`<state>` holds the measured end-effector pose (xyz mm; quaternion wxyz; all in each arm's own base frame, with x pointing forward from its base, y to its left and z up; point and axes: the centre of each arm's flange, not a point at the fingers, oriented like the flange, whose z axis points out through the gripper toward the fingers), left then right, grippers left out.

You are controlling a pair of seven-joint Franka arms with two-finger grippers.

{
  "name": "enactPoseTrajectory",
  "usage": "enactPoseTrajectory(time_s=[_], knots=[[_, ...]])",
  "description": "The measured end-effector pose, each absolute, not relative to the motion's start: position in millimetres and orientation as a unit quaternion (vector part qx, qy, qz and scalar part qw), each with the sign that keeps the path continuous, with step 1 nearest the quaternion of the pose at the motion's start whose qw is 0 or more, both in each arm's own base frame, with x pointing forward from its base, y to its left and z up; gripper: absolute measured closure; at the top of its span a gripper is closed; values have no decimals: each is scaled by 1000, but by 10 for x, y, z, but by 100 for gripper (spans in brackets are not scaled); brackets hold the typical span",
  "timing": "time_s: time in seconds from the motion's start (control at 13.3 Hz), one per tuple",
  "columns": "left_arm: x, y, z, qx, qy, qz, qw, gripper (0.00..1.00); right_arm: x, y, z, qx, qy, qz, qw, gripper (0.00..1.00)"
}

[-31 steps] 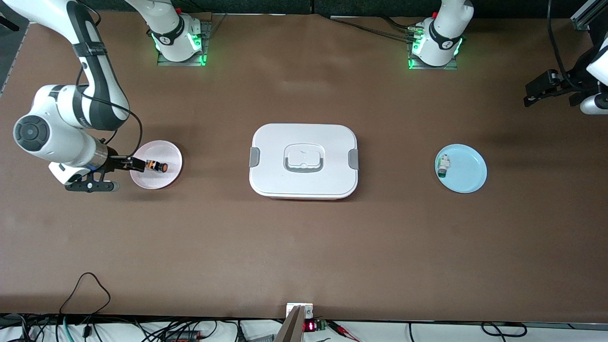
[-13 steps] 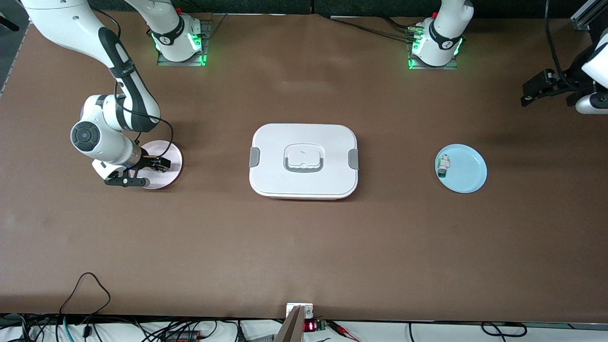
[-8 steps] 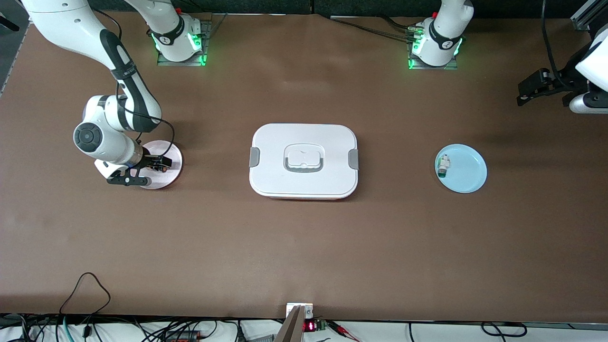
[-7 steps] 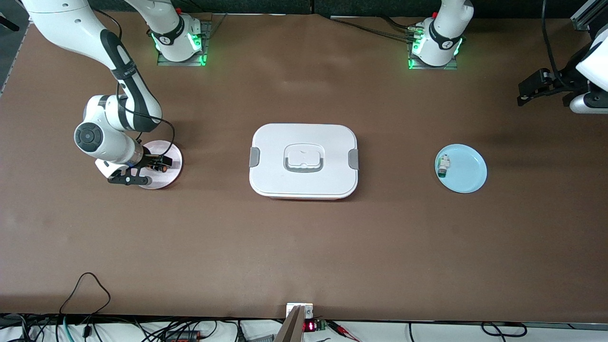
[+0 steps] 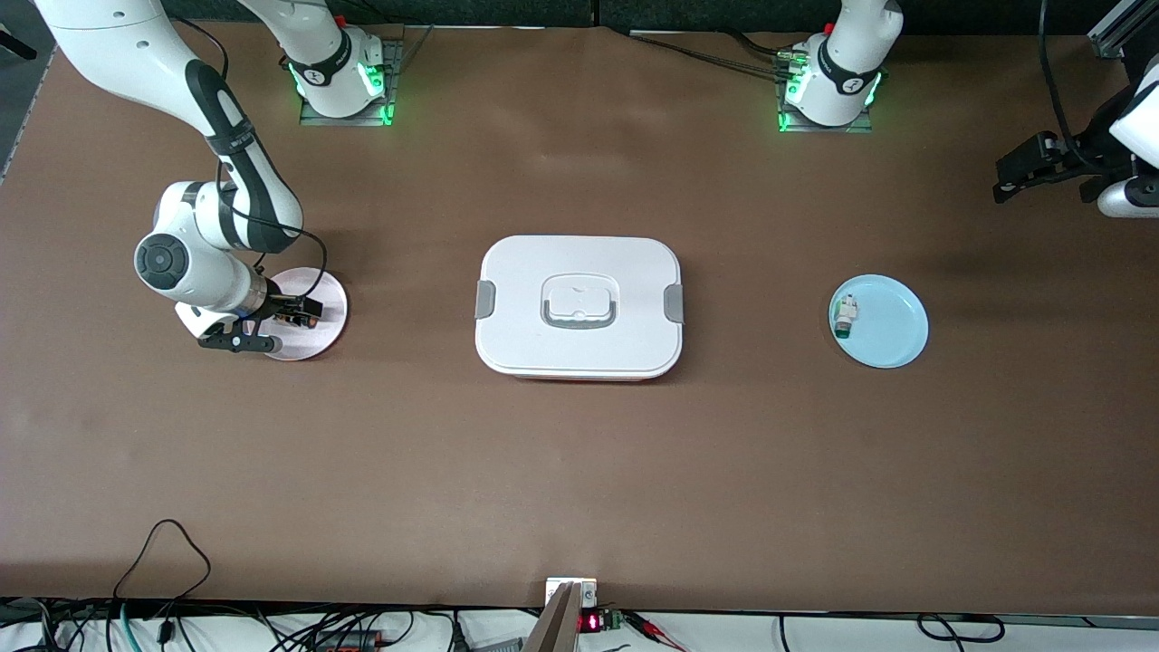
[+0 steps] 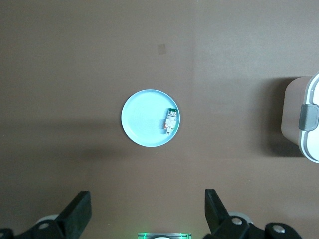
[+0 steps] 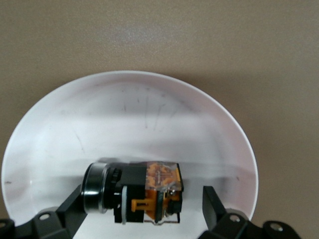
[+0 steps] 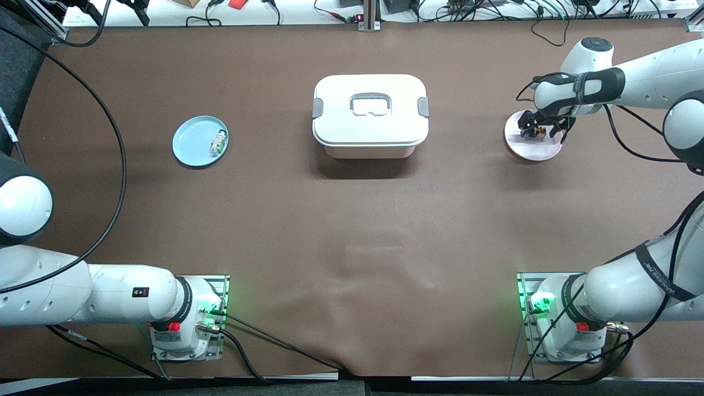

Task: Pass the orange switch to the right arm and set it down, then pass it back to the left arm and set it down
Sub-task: 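Close the right gripper on the black-orange switch, then lift the switch off the white plate with the right gripper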

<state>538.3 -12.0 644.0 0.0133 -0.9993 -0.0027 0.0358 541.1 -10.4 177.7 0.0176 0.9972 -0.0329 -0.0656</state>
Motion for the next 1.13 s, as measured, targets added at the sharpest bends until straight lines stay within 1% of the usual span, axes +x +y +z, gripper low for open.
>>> enactPoseTrajectory(time_s=[0.53,0.6,0.68,0.75,0.98,1.13], knots=[[5383,-101,6440,-999,-4,36,13,0,5423,-109,1713,997,-47,-58,7,0],[5383,-99,6440,-999,-5,36,13,0,5424,-107,1713,997,-42,-57,7,10],[5383,-99,6440,-999,-5,36,13,0,5426,-105,1718,998,-37,-57,6,23],[5383,-98,6440,-999,-5,36,13,0,5429,-104,1728,998,-33,-56,6,28],[5383,-98,6440,-999,-5,36,13,0,5435,-86,1736,998,-26,-55,5,28],[5383,-101,6440,-999,-4,36,13,0,5485,58,1838,999,-10,-51,0,28]])
